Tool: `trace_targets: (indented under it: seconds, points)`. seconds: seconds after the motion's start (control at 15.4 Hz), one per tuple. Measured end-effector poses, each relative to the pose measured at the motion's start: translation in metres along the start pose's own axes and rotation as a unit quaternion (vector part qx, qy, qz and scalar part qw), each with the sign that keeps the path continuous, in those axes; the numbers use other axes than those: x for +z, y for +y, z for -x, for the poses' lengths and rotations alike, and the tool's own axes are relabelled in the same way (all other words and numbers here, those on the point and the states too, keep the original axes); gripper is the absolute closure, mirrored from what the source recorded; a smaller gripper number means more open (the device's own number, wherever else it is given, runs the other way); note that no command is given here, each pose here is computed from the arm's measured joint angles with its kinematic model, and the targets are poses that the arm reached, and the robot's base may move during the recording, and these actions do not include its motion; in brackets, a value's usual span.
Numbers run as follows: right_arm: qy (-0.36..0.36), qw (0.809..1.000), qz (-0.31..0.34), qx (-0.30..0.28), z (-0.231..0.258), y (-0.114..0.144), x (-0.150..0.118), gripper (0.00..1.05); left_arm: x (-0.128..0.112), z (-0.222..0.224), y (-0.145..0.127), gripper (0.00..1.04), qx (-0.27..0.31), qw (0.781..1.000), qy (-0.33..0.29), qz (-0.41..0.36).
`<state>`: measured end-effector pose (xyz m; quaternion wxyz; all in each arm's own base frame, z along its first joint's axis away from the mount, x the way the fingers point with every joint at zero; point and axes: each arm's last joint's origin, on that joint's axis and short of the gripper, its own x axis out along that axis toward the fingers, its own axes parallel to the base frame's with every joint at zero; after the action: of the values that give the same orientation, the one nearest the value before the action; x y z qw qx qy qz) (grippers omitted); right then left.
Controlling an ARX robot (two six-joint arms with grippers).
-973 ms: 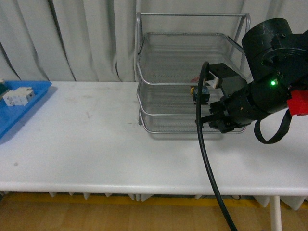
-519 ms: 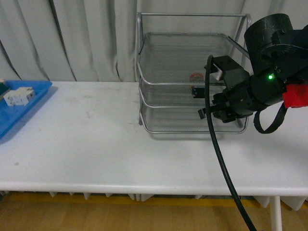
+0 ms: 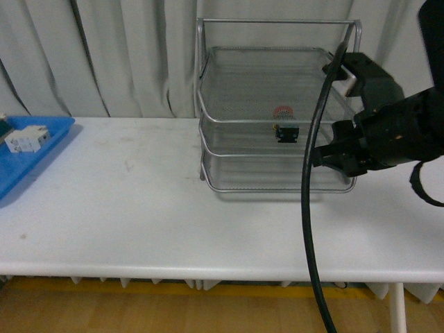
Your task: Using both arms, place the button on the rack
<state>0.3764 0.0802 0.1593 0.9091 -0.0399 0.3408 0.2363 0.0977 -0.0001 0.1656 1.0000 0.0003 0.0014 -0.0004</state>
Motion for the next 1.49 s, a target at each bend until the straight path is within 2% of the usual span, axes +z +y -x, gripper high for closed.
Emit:
trace_targets:
  seconds: [0.19, 0.39, 0.52, 0.58, 0.65, 0.71, 0.78, 0.97, 1.49]
  points:
    - [-0.040, 0.999, -0.018, 0.029, 0.055, 0.007, -0.027, 1.03, 0.000, 0.000, 0.000, 0.07, 0.000, 1.000, 0.000, 0.000]
    - [-0.128, 0.990, -0.049, 0.018, 0.126, 0.011, -0.049, 1.03, 0.000, 0.000, 0.000, 0.07, 0.000, 1.000, 0.000, 0.000]
    - [-0.162, 0.985, -0.059, -0.004, 0.152, 0.012, -0.074, 1.03, 0.000, 0.000, 0.000, 0.07, 0.000, 1.000, 0.000, 0.000]
    - [-0.249, 0.961, -0.039, -0.116, 0.159, 0.012, -0.085, 1.03, 0.000, 0.000, 0.000, 0.07, 0.000, 1.000, 0.000, 0.000]
    - [-0.301, 0.933, -0.042, -0.195, 0.171, 0.016, -0.100, 1.03, 0.000, 0.000, 0.000, 0.07, 0.000, 1.000, 0.000, 0.000]
    - [-0.328, 0.915, -0.045, -0.231, 0.184, 0.021, -0.106, 1.03, 0.000, 0.000, 0.000, 0.07, 0.000, 1.000, 0.000, 0.000]
    - [-0.342, 0.909, -0.043, -0.234, 0.193, 0.026, -0.109, 1.03, 0.000, 0.000, 0.000, 0.07, 0.000, 1.000, 0.000, 0.000]
    - [-0.336, 0.911, -0.044, -0.234, 0.200, 0.036, -0.134, 1.03, 0.000, 0.000, 0.000, 0.07, 0.000, 1.000, 0.000, 0.000]
    - [-0.346, 0.908, -0.041, -0.234, 0.205, 0.045, -0.163, 1.03, 0.000, 0.000, 0.000, 0.07, 0.000, 1.000, 0.000, 0.000]
